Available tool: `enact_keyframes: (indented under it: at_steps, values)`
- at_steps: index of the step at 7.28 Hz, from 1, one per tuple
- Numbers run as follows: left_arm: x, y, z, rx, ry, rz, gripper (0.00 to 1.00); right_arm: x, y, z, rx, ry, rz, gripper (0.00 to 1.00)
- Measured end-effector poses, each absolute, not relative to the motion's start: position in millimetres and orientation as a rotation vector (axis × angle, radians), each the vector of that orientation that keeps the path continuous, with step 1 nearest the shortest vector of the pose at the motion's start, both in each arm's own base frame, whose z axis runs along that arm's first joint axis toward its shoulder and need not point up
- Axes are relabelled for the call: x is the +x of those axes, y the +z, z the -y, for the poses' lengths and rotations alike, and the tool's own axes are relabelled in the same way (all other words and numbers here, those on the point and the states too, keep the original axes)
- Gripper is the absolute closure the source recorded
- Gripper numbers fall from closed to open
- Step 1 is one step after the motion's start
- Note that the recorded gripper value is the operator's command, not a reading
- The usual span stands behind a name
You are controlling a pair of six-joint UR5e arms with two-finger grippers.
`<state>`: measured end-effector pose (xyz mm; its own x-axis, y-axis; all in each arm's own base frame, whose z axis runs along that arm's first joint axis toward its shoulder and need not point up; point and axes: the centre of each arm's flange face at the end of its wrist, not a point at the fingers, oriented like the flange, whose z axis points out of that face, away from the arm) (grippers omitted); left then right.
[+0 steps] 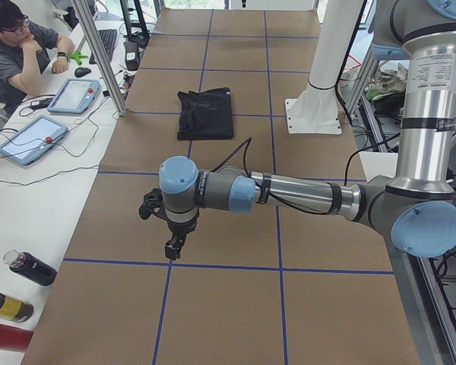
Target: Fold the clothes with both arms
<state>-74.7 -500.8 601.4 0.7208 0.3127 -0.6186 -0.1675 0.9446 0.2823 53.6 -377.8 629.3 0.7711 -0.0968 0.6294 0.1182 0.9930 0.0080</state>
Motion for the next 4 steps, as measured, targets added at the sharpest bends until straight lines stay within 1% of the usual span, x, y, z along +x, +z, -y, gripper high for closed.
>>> enact_keyframes:
  at_steps: [4]
  values:
    - [-74,614,484,0.195,0.268,-0.72,0.0,53,626,384,-0.01,-0.124,0.681,0.0]
